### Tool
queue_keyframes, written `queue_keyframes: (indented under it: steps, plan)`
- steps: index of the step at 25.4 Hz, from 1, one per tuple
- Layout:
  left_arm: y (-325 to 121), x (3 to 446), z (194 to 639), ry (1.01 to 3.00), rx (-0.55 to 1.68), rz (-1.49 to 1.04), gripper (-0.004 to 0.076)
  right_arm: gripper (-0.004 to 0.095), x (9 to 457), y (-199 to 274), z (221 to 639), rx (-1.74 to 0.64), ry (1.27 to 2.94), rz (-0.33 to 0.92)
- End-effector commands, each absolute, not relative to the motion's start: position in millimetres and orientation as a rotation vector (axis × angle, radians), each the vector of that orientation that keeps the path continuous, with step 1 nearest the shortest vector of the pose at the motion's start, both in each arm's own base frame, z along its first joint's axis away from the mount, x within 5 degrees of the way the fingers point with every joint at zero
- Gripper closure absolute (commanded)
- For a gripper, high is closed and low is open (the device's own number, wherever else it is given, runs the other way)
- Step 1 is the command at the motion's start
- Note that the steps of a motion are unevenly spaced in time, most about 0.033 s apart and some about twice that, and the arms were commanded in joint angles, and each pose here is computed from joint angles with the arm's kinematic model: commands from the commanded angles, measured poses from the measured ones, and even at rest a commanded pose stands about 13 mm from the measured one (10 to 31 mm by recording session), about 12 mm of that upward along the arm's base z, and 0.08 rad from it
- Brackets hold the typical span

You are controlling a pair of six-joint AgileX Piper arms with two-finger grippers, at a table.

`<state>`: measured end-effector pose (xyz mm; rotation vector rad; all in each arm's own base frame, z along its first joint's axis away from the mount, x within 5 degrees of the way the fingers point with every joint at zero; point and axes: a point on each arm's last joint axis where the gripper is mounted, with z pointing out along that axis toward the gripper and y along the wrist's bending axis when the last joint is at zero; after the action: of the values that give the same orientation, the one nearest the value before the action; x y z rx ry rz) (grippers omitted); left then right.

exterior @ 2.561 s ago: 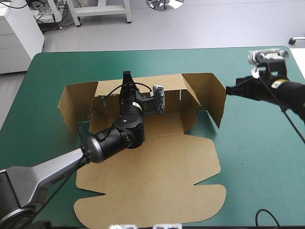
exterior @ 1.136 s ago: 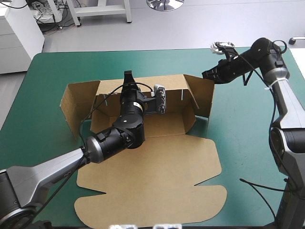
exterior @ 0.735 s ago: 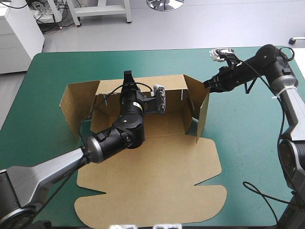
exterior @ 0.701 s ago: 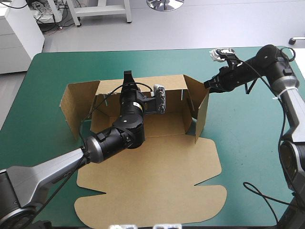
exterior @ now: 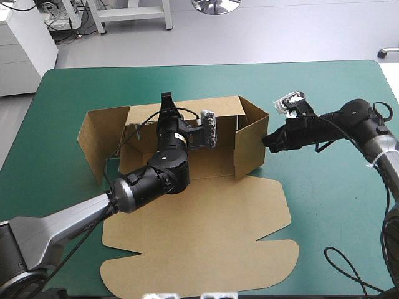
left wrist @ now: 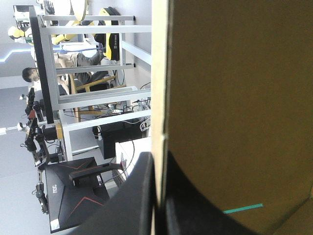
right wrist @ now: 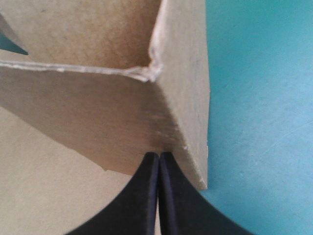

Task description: Fold the box

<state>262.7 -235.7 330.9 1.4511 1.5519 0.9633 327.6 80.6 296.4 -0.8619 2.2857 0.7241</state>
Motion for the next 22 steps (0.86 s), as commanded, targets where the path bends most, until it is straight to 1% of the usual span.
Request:
queue_keyframes:
  steps: [1, 3, 6, 9, 10, 12, 13, 19, 22]
  plan:
    - [-232, 260, 354, 1.501, 1.380, 0.972, 0.0734, 0.0927, 327, 79, 320, -0.841, 2.173, 0.671]
    - [-232, 260, 354, 1.501, 1.380, 0.972, 0.0734, 0.0927, 326, 78, 319, -0.868, 2.180, 0.657]
    - [-232, 260, 354, 1.501, 1.380, 0.972, 0.0734, 0.0926, 320, 81, 318, -0.899, 2.208, 0.722]
    - [-232, 260, 354, 1.501, 1.380, 0.972, 0.0734, 0.0927, 311, 85, 319, -0.923, 2.238, 0.853]
    - [-232, 260, 354, 1.501, 1.380, 0.972, 0.0734, 0.0927, 306, 89, 323, -0.937, 2.221, 0.958]
    - [-232, 260, 354, 1.498, 1.381, 0.969, 0.0734, 0.0927, 303, 93, 331, -0.934, 2.179, 1.062]
    - [-232, 260, 354, 1.497, 1.382, 0.967, 0.0734, 0.0927, 303, 94, 338, -0.899, 2.165, 1.088]
    - [-232, 260, 354, 1.495, 1.383, 0.965, 0.0734, 0.0927, 301, 97, 393, -0.819, 2.040, 1.102]
    - [-232, 260, 354, 1.495, 1.383, 0.965, 0.0734, 0.0927, 299, 97, 421, -0.826, 1.951, 1.075]
